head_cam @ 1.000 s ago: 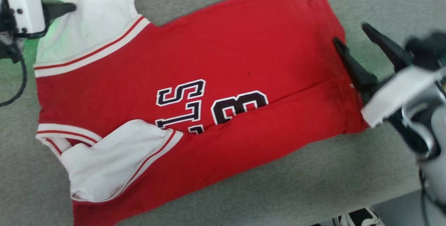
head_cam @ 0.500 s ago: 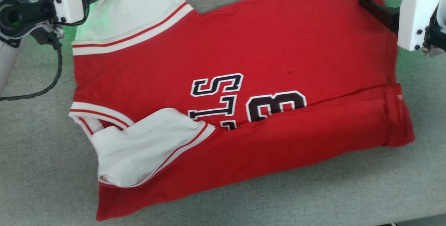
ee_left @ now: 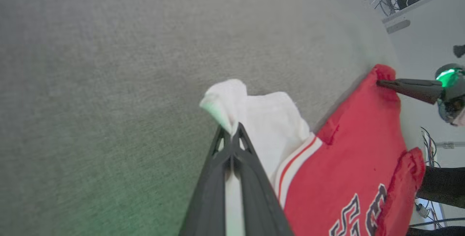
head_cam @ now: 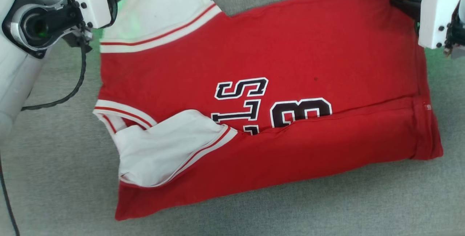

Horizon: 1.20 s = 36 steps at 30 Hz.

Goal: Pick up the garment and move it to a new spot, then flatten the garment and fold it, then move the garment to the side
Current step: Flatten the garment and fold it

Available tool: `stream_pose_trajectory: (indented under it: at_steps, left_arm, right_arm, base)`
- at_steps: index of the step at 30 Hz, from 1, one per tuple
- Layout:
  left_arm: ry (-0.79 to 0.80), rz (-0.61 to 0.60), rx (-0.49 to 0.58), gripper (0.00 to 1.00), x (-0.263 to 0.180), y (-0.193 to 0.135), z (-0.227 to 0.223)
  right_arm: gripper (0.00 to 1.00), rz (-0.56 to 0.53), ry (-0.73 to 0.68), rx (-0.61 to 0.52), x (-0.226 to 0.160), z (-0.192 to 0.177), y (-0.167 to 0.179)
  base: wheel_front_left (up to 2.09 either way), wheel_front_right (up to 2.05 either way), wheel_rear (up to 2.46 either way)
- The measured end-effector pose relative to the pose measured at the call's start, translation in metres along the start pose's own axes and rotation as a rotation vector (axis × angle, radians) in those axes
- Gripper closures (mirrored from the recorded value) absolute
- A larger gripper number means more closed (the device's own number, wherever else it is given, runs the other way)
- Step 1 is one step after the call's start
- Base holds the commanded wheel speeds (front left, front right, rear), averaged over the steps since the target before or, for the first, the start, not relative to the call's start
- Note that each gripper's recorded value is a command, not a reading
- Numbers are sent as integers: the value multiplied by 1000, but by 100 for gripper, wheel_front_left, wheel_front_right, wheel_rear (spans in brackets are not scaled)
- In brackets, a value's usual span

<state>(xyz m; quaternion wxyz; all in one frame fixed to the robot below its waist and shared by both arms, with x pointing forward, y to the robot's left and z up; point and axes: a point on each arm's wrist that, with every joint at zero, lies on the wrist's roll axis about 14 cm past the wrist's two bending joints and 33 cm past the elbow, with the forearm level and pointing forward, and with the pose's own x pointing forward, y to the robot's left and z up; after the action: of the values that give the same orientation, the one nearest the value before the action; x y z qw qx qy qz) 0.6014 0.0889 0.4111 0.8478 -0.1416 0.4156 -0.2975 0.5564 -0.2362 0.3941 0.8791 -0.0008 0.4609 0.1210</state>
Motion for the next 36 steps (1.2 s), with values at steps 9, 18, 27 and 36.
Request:
stream_pose_trajectory:
  at_steps: [9,18,27,36]
  left_arm:
    - [-213,-118,59,100,-63,-60,22]
    - [-306,-169,76,100,-122,-85,-33]
    - [-366,-181,-58,100,-163,-97,-112]
    - [-267,-128,-186,100,-149,-87,-189]
  right_arm:
    - [100,14,-167,-33,-46,19,9]
    - [100,40,-219,-69,-77,-7,15]
    - [100,66,-257,7,-98,-63,17]
    - [100,54,-215,126,-93,-116,22]
  base:
    - [0,0,0]
    - [0,0,0]
    - [0,0,0]
    - [0,0,0]
